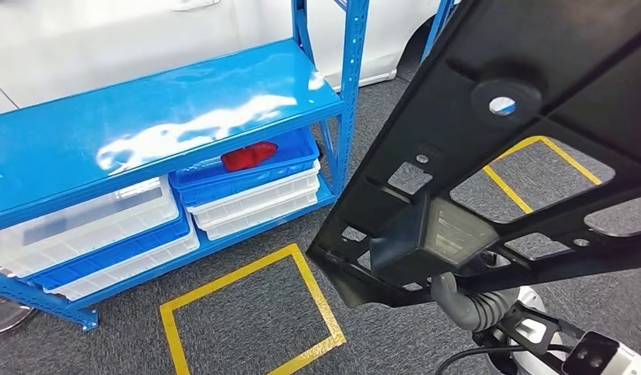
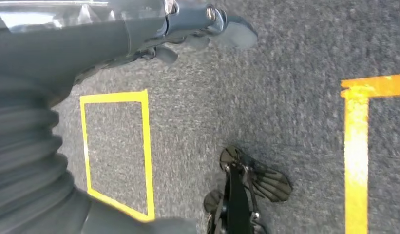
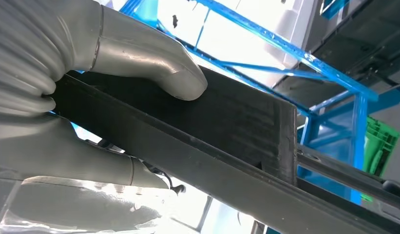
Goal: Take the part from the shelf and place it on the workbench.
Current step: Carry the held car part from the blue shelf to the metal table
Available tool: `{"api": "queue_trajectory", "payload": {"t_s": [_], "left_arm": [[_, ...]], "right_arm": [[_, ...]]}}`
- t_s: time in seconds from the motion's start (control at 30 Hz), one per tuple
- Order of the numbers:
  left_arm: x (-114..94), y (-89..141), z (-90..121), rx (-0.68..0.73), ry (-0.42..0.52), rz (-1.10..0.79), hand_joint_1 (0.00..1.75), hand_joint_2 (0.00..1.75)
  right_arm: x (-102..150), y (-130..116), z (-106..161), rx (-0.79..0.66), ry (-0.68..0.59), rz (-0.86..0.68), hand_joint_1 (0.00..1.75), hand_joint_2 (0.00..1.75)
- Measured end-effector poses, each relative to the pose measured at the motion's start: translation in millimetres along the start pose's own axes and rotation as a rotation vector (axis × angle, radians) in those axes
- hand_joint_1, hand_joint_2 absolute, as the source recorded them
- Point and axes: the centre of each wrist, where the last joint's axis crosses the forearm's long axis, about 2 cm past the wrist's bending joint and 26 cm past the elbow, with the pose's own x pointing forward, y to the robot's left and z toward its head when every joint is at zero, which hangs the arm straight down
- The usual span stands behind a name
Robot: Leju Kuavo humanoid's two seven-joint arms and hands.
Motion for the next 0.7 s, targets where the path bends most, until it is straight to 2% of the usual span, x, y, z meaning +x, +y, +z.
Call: {"api": "queue_trajectory", "payload": {"t_s": [0.23, 0.7], "left_arm": [[12, 13, -6, 0.024, -0.034, 0.006, 0.00, 1.75], [19, 25, -10, 0.023, -0.068, -0.033, 0.00, 1.75]], "right_arm": [[5, 4, -10, 0.006, -0.043, 0.020, 1.75, 1.75], [7, 18, -21, 0.030, -0.081, 0.007, 1.75, 1.75]]}}
